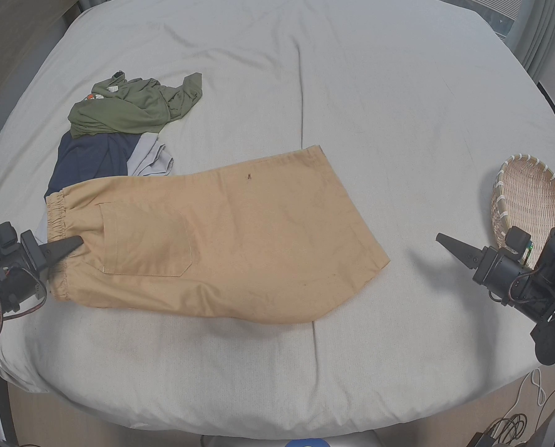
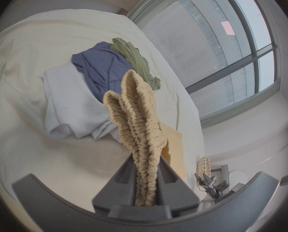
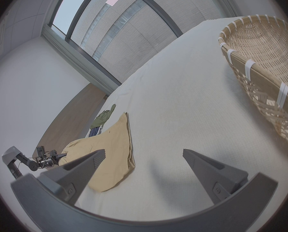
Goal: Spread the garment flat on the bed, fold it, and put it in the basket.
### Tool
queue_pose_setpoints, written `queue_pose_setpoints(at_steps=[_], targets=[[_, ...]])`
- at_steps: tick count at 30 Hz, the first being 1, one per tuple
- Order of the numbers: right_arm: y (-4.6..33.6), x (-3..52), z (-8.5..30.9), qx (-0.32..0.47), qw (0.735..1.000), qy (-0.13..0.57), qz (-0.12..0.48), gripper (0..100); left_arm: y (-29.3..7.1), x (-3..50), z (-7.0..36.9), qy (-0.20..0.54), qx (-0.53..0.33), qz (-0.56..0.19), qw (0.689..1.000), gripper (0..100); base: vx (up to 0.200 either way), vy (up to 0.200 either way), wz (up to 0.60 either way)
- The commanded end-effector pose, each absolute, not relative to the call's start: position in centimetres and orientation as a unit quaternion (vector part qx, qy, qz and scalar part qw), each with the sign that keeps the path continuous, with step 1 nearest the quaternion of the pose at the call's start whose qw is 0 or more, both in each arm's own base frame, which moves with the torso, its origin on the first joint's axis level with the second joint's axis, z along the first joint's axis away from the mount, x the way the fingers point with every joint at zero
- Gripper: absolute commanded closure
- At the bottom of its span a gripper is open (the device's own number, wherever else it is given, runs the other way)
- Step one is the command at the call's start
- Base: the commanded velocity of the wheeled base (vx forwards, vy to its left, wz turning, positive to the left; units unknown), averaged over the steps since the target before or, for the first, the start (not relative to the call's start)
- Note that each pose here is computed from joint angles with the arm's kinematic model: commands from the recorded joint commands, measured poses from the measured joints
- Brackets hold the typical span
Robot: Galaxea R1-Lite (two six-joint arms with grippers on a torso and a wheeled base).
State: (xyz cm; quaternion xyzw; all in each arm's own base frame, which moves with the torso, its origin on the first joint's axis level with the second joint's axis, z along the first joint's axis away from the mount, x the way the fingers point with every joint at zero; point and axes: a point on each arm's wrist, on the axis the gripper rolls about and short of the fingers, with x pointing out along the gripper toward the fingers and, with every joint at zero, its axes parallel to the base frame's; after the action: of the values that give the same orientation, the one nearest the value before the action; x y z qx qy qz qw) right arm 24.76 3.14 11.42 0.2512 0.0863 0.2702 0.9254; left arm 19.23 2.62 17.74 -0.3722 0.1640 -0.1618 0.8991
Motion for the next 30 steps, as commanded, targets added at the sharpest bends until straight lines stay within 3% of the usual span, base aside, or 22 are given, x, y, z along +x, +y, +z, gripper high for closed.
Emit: queue_pose_setpoints(at_steps=[1, 14, 30], targets=[[3.5, 24.6, 11.3, 0.252, 0.923, 0.091, 0.275, 0, -3.5, 20.9, 18.1, 0.214, -0.335, -0.305, 0.865, 100, 0.000, 0.000, 0.00], [3.6, 24.3, 11.1, 0.254, 0.922, 0.097, 0.275, 0, -12.3, 26.0, 17.3, 0.178, -0.306, -0.457, 0.816, 100, 0.000, 0.000, 0.00], [4.1, 24.2, 11.0, 0.254, 0.919, 0.102, 0.284, 0, -17.8, 30.2, 17.6, 0.160, -0.322, -0.487, 0.796, 100, 0.000, 0.000, 0.00]])
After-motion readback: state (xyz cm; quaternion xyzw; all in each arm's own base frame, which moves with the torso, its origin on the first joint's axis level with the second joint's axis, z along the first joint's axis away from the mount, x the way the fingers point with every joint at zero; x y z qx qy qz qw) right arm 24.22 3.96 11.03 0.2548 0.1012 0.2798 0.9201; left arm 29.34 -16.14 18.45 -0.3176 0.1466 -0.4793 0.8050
